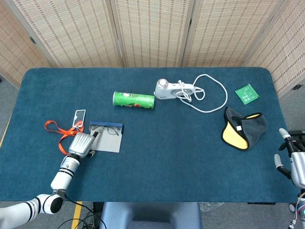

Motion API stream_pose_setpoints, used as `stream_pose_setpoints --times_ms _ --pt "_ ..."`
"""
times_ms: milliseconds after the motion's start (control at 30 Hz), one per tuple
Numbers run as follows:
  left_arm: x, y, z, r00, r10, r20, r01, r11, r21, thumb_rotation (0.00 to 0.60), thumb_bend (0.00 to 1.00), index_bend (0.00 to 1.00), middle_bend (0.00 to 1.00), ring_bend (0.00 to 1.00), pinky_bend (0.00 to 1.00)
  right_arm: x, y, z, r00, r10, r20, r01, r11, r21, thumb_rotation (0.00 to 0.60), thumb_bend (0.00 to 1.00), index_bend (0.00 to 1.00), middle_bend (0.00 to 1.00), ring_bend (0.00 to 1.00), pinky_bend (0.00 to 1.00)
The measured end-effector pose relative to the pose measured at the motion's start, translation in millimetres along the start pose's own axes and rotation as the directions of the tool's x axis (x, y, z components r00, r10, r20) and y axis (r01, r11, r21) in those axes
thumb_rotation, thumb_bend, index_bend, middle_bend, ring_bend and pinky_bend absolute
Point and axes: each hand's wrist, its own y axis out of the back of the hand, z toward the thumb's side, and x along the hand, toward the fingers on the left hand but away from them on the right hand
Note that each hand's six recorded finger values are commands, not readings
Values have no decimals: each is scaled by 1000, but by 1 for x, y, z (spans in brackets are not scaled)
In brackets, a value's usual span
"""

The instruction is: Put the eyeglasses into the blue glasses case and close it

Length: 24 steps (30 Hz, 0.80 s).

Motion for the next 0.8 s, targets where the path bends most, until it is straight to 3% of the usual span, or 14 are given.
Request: stream_pose_setpoints --times_ms 800 --pt "24 14 -6 988 145 -44 -149 983 -105 600 244 79 1000 1000 1000 4 3 -4 1000 -10 15 10 1000 1 600 458 89 489 389 239"
